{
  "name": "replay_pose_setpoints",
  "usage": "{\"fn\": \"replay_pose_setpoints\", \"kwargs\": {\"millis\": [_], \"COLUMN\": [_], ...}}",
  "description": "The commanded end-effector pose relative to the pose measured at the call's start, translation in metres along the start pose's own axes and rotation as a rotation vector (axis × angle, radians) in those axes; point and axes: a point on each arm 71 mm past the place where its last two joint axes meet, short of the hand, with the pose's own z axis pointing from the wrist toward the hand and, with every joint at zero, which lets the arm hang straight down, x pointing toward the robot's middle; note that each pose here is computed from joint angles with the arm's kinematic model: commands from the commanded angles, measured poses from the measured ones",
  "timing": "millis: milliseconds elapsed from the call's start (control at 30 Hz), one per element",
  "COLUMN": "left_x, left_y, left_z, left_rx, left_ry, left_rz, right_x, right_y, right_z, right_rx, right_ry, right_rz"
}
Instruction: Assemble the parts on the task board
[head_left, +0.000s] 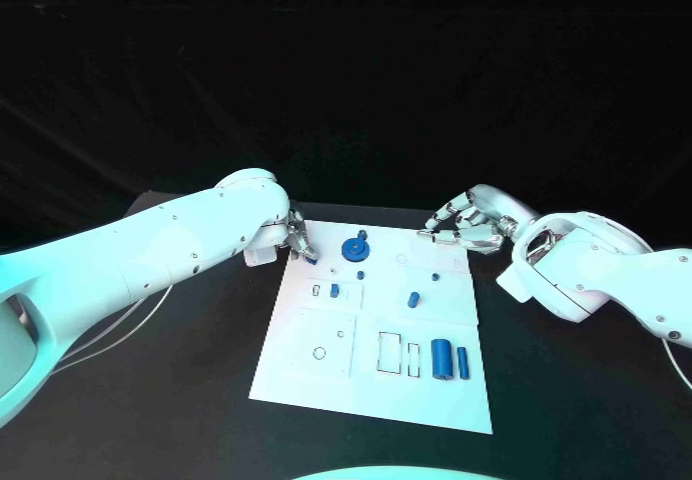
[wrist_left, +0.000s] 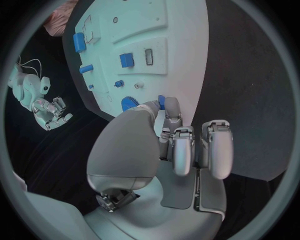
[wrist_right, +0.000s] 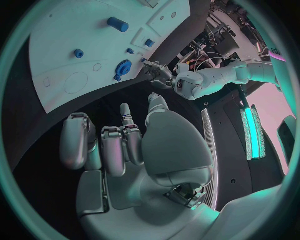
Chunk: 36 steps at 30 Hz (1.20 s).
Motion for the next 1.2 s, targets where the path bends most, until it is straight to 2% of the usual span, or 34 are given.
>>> {"fn": "replay_pose_setpoints", "kwargs": {"millis": [33, 167, 300, 533, 667, 900, 1200], "left_x": [0.0009, 0.0024, 0.0052, 0.0081, 0.0137, 0.0271, 0.0465], "left_y": [-0.0004, 0.0037, 0.0077, 0.0095, 0.0115, 0.0131, 0.0166], "left_z": [-0.0033, -0.0089, -0.0182, -0.0331, -0.0407, -0.0455, -0.0416], "left_rx": [0.033, 0.046, 0.065, 0.107, 0.136, 0.164, 0.156], "left_ry": [0.003, 0.007, 0.005, -0.054, -0.079, -0.105, -0.072], "left_rz": [-0.098, -0.139, -0.166, -0.152, -0.127, -0.069, -0.020], "right_x": [0.000, 0.000, -0.001, -0.001, -0.001, -0.001, -0.001], "right_y": [0.001, 0.000, 0.000, -0.001, -0.001, -0.002, -0.002], "right_z": [0.000, 0.000, 0.000, 0.000, -0.001, -0.001, -0.001], "right_rx": [-0.013, -0.011, -0.009, -0.007, -0.007, -0.006, -0.006], "right_ry": [-0.001, -0.002, -0.003, -0.004, -0.003, -0.003, -0.002], "right_rz": [-0.009, -0.010, -0.010, -0.009, -0.008, -0.008, -0.008]}}
